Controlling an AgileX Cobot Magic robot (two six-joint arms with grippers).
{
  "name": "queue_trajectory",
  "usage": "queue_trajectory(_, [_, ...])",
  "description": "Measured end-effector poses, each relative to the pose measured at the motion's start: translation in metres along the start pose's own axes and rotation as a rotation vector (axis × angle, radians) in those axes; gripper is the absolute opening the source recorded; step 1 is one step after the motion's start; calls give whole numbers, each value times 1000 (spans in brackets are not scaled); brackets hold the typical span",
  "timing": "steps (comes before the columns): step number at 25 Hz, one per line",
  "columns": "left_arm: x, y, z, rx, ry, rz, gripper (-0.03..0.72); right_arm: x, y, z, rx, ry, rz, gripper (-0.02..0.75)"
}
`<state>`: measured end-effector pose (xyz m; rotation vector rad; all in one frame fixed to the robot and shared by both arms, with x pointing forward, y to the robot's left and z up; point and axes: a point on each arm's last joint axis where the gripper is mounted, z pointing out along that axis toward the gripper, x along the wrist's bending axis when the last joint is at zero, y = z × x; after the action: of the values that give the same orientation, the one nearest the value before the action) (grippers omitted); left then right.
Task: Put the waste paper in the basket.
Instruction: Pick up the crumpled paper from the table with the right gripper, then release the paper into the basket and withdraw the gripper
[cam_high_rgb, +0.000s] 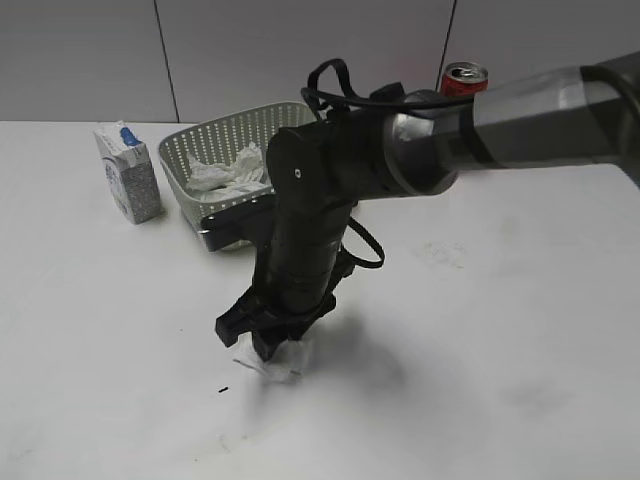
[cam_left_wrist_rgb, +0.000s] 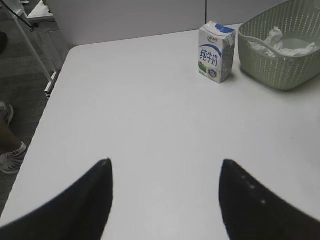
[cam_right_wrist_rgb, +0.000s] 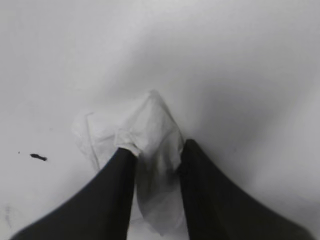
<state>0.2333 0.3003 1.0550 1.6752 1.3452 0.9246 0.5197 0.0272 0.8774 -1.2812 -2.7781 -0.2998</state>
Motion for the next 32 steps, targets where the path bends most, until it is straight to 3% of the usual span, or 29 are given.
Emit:
queue_trajectory(5, [0, 0, 0, 0, 0, 0, 484, 0, 1, 1, -8, 4, 5, 50])
queue_trajectory(7, [0, 0, 0, 0, 0, 0, 484, 0, 1, 2, -8, 6, 8, 9])
queue_trajectory(16, [0, 0, 0, 0, 0, -1, 481, 3, 4, -16, -47, 13, 5, -4])
queue_trajectory(24, [0, 0, 0, 0, 0, -1, 481, 4, 23, -125, -426, -10, -34, -4])
queue_trajectory(32, [0, 0, 0, 0, 0, -1, 463, -31, 58, -166, -739, -89, -20, -5])
